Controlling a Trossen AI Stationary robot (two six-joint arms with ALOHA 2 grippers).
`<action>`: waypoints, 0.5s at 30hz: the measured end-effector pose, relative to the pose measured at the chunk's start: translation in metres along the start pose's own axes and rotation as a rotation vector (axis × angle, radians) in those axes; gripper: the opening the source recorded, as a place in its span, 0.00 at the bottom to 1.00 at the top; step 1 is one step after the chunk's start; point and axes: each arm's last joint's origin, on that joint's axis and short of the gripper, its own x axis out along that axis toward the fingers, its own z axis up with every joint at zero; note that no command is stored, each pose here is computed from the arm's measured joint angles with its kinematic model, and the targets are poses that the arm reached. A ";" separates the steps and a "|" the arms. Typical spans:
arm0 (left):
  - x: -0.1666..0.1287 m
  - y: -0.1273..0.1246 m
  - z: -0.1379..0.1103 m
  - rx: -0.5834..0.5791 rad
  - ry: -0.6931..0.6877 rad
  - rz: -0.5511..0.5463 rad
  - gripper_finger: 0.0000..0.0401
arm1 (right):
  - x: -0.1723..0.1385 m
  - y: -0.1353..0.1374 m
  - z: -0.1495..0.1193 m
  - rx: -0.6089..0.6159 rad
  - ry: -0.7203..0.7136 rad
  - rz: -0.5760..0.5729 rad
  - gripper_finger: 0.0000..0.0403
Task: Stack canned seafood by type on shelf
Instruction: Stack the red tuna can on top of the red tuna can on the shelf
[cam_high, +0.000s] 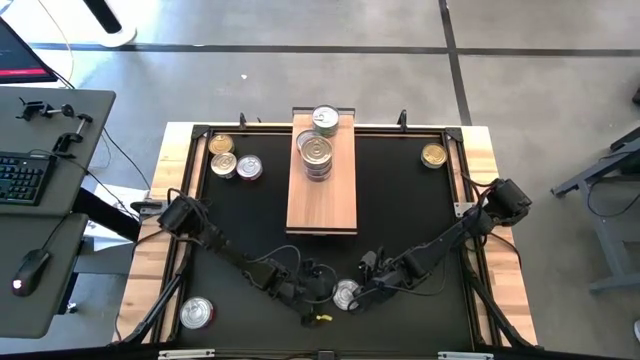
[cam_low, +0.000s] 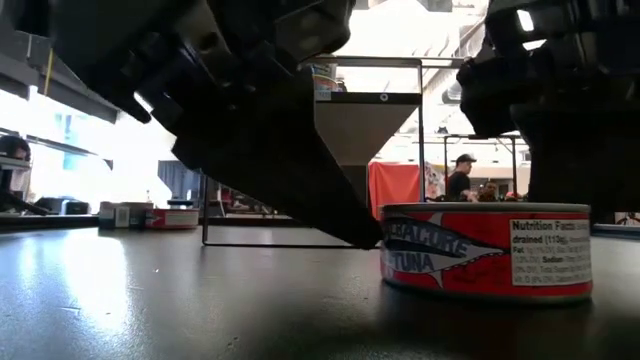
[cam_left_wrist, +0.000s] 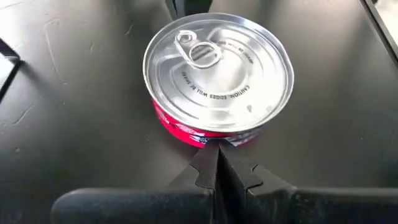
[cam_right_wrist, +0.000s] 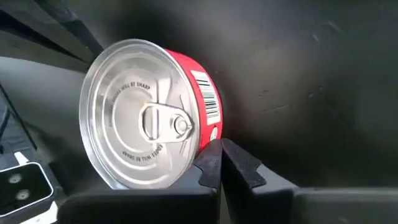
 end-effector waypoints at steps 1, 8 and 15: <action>0.001 0.002 0.001 0.008 -0.001 -0.003 0.00 | 0.000 0.000 0.000 0.002 -0.001 0.006 0.00; 0.003 0.006 0.002 0.022 0.022 -0.017 0.00 | -0.010 0.014 0.003 0.011 0.003 0.037 0.00; 0.016 0.006 -0.011 0.004 0.032 0.009 0.00 | -0.034 0.033 0.012 0.016 -0.025 0.092 0.00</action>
